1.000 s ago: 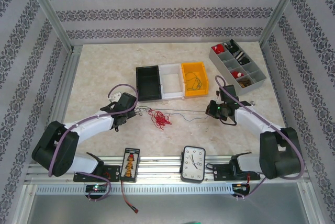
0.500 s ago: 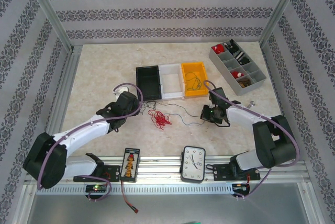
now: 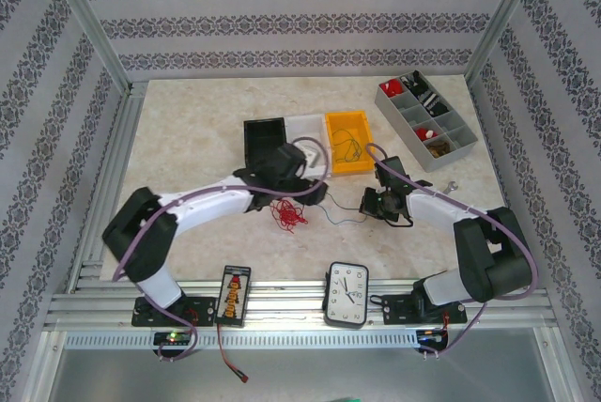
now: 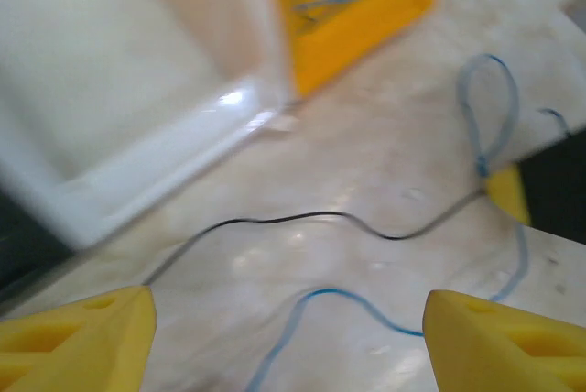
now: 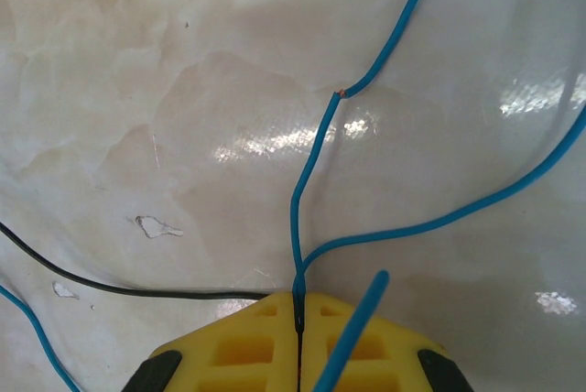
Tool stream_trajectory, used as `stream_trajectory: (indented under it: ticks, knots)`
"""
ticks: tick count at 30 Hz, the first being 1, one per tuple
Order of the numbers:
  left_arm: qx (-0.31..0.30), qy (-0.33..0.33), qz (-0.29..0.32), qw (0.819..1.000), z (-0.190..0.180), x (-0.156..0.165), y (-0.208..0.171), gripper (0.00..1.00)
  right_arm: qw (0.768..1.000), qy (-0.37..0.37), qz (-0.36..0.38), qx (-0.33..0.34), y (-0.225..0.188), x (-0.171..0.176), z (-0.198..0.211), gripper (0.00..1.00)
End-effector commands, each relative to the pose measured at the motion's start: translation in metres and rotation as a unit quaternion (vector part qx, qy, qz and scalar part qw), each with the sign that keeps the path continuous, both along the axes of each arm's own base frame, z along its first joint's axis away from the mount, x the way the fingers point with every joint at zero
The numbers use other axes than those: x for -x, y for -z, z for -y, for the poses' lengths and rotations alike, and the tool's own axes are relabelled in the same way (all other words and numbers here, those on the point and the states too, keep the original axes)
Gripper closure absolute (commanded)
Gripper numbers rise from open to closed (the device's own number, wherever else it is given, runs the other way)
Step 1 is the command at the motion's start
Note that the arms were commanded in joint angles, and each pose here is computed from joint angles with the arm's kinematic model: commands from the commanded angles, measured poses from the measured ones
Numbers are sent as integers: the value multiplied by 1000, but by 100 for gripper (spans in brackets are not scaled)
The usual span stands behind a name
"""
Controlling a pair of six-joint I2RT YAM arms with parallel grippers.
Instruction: Untangle the cables
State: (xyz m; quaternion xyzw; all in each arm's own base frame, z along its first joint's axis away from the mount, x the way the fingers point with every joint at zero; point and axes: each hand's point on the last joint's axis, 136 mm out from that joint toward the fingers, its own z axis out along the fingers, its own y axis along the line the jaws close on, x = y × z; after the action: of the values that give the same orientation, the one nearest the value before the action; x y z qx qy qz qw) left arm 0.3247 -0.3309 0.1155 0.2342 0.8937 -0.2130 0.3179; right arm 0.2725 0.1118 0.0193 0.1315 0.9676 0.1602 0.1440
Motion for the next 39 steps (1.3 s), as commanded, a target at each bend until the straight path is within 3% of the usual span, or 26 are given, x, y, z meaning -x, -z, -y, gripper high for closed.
stream_trajectory:
  ticks: [1,9,14,22,25,30,32,39]
  knots:
    - [-38,101,-28,994,40,20,22,23,1000,-6,17,5,-8,-3,1,98]
    - [-91,96,-39,990,58,10,61,21,1000,-3,24,-1,-11,-1,5,98]
    - [-128,47,-18,990,50,-9,76,21,1000,-5,25,-6,-10,1,4,98]
    - [-136,37,-32,989,56,-15,99,25,999,-15,35,-17,-16,2,0,97]
    - [-176,17,-43,983,40,-15,114,41,999,-14,41,-21,-21,2,0,97]
    - [-218,-1,-54,974,18,-12,134,87,999,-16,42,-26,-23,4,-1,95]
    - [-225,-7,-62,972,13,-11,140,100,999,-16,39,-25,-22,5,-1,93]
    - [-236,-21,-70,969,-1,-11,141,100,1000,-4,23,-14,-10,7,4,75]
